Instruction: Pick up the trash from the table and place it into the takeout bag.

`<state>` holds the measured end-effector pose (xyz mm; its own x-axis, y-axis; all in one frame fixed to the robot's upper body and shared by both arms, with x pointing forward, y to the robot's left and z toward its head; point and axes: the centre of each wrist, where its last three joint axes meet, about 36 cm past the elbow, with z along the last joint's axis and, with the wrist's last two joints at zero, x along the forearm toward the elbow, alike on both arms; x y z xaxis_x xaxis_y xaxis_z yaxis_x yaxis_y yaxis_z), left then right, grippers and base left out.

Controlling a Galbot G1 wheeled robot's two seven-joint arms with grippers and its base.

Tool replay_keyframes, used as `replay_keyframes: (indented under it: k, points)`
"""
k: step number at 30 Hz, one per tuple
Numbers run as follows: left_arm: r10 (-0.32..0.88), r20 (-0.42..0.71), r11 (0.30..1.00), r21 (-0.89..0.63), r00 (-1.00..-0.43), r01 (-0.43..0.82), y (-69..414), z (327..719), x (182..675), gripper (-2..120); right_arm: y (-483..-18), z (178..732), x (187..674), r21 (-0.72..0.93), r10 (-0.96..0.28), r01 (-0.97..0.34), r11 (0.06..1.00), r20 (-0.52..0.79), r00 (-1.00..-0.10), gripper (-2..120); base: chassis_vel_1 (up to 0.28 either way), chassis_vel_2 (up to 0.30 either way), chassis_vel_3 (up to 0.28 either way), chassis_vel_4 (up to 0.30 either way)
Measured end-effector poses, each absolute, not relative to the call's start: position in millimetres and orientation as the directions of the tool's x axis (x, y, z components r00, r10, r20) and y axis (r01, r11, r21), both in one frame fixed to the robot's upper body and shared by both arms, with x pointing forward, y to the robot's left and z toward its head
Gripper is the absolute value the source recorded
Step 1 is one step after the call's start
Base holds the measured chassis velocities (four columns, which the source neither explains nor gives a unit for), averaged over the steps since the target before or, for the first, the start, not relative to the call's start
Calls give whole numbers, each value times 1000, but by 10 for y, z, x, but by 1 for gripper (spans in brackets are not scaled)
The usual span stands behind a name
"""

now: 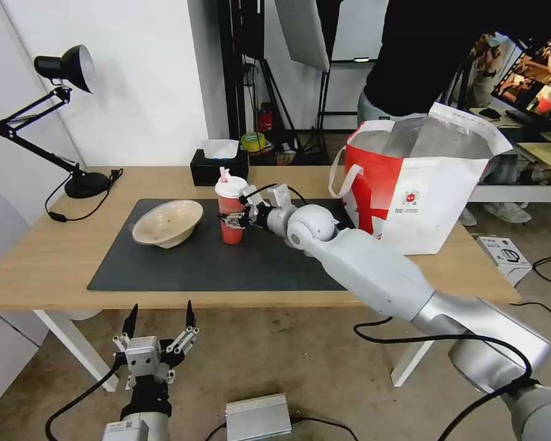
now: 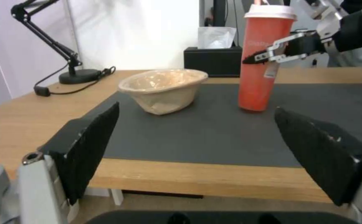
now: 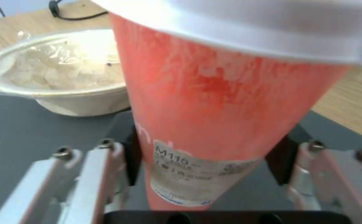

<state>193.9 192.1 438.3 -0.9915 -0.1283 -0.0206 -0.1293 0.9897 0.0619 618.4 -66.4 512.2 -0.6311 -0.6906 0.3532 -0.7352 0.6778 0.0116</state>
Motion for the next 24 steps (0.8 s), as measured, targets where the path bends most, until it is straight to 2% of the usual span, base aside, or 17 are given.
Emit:
replay_keyframes:
  k: [4, 5, 12, 18, 24]
  points:
    - [-127, -22, 989, 67, -992, -128, 1920, 4398, 1926, 100, -772, 5241, 6124, 17, -695, -733, 680, 333, -637, 36, 0, 0, 0, 0]
    - [-127, -22, 989, 67, -992, -128, 1920, 4398, 1926, 100, -772, 5241, 6124, 17, -695, -733, 680, 333, -637, 36, 0, 0, 0, 0]
    - [-125, -27, 990, 65, -992, -127, 1899, 4426, 1917, 100, -935, 5564, 5972, 27, -713, -735, 678, 269, -648, 12, 0, 0, 0, 0]
    - [-125, -33, 990, 66, -992, -127, 1908, 4445, 1918, 100, -1162, 5993, 5841, 10, -704, -720, 694, 221, -675, 3, 0, 0, 0, 0]
    - [-123, -40, 990, 63, -992, -125, 1905, 4475, 1918, 100, -1526, 6555, 5598, -44, -683, -699, 713, 178, -708, 3, 0, 0, 0, 0]
